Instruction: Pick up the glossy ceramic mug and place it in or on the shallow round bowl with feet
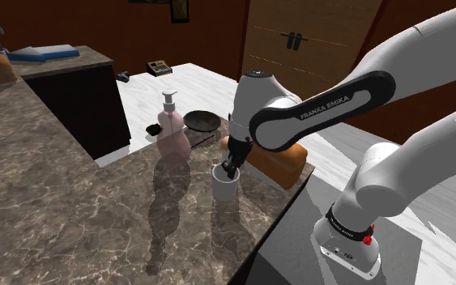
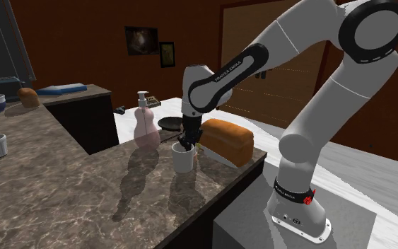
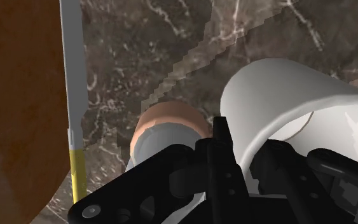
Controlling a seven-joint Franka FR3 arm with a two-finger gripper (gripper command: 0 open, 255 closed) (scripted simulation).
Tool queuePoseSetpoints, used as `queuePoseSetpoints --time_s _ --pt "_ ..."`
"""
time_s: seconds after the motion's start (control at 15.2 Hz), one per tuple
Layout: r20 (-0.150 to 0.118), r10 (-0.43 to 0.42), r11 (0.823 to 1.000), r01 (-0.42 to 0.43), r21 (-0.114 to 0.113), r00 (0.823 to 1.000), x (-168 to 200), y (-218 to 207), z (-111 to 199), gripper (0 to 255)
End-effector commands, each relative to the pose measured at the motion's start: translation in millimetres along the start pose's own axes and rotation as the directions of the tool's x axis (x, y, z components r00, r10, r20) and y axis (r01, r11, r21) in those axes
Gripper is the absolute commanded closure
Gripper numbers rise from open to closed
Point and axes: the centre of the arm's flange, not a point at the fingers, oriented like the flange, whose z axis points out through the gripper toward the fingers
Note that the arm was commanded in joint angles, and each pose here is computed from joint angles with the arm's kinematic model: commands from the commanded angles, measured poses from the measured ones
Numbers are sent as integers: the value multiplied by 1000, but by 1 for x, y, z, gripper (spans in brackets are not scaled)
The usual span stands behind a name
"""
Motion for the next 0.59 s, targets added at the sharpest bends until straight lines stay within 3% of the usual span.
queuePoseSetpoints --time_s 0.0,0.53 --pt "0 0 1000 0 0 1000 0 0 -10 255" --pt "0 0 1000 0 0 1000 2 -2 -52 255"
